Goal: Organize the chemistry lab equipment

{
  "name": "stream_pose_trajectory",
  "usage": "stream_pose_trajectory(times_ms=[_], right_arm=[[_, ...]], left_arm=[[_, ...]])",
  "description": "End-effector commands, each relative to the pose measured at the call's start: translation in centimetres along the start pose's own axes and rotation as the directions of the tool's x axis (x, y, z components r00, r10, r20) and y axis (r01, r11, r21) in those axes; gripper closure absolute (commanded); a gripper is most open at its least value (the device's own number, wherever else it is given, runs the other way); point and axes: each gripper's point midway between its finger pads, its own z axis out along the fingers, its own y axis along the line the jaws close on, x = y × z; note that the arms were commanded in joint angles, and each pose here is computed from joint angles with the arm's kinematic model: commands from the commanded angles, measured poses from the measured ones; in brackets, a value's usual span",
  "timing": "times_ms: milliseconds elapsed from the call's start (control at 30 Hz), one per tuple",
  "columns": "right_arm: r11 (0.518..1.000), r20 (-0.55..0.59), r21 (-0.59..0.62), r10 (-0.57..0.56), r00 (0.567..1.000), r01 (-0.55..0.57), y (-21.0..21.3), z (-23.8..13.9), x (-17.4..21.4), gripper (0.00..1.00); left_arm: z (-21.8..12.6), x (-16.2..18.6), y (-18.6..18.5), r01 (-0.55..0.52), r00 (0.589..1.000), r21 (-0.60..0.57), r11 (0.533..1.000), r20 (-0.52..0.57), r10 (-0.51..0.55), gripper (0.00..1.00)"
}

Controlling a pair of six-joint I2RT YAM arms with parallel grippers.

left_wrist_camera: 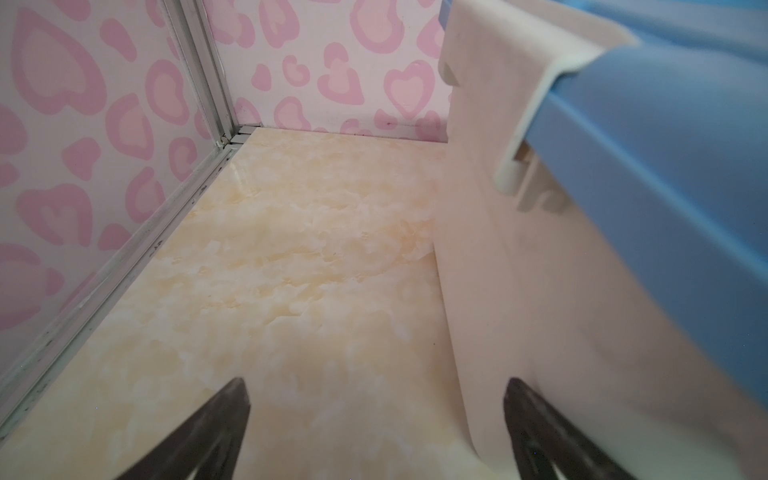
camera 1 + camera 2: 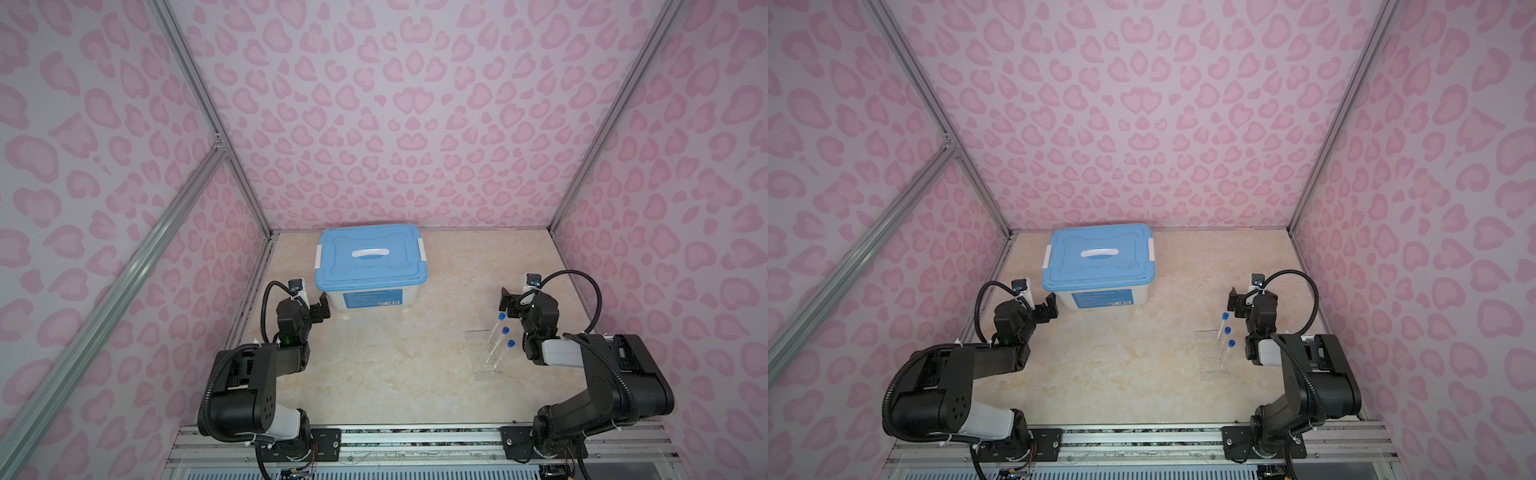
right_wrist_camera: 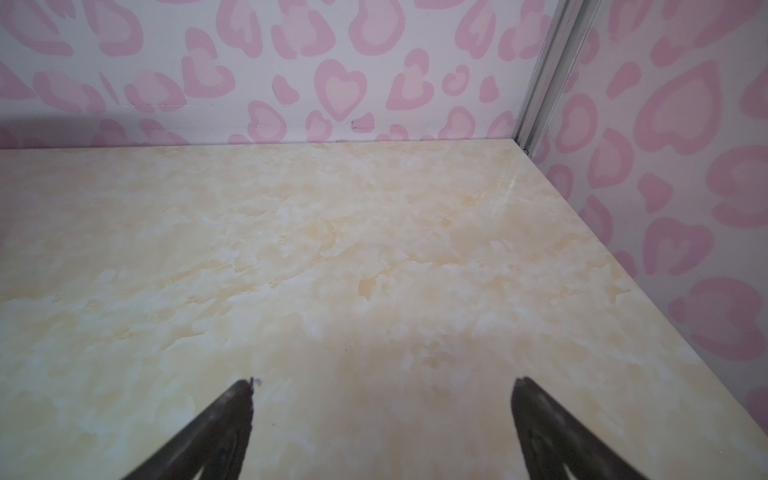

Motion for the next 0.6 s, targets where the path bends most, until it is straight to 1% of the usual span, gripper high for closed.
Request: stream_pose_trajectory(times_ms=[0, 200, 233, 267, 333, 367, 433, 500, 567], right_arm=[[1.000, 0.007, 0.005, -0.004, 1.000, 0.004, 0.0, -0.2, 0.0, 0.02], [1.000, 0.008, 0.005, -0.003, 1.000, 0.003, 0.0, -0.2, 0.0, 0.02], [1.000, 0.030, 0.005, -0.001, 1.000, 0.000, -0.1, -0.4, -0.4, 0.02], [1.000, 0.070, -0.007, -0.008, 0.998, 0.009, 0.2, -1.0, -1.2, 0.02], [0.999, 0.112, -0.035, -0.026, 0.993, 0.030, 0.7, -2.6, -2.3, 0.02], [0.999, 0.103, -0.040, -0.029, 0.994, 0.033, 0.7, -3.2, -2.4, 0.02], [0.999, 0.121, -0.035, -0.022, 0.992, 0.026, 0.6, -3.9, -2.8, 0.02], [1.000, 0.118, -0.017, -0.011, 0.993, 0.013, 0.2, -3.5, -2.1, 0.02], [0.999, 0.083, 0.034, 0.018, 0.996, -0.021, -0.6, -2.1, -1.0, 0.02]], left_arm=[[0.1, -1.5, -0.5, -0.016, 0.998, 0.028, 0.999, 0.055, 0.015, 0.03], [0.1, -1.4, -0.5, -0.017, 0.998, 0.029, 0.999, 0.055, 0.016, 0.03], [0.1, -1.4, -0.5, -0.017, 0.998, 0.029, 0.999, 0.054, 0.015, 0.03], [0.1, -1.4, -0.5, -0.017, 0.998, 0.028, 0.999, 0.054, 0.016, 0.03], [0.1, -1.4, -0.5, -0.017, 0.998, 0.029, 0.999, 0.053, 0.015, 0.03], [0.1, -1.4, -0.6, -0.016, 0.998, 0.029, 0.999, 0.054, 0.015, 0.03], [0.1, -1.4, -0.6, -0.016, 0.998, 0.029, 0.999, 0.053, 0.015, 0.03], [0.0, -1.4, -0.5, -0.017, 0.998, 0.027, 0.999, 0.055, 0.016, 0.03], [0.1, -1.4, -0.6, -0.017, 0.998, 0.029, 0.999, 0.055, 0.015, 0.03]])
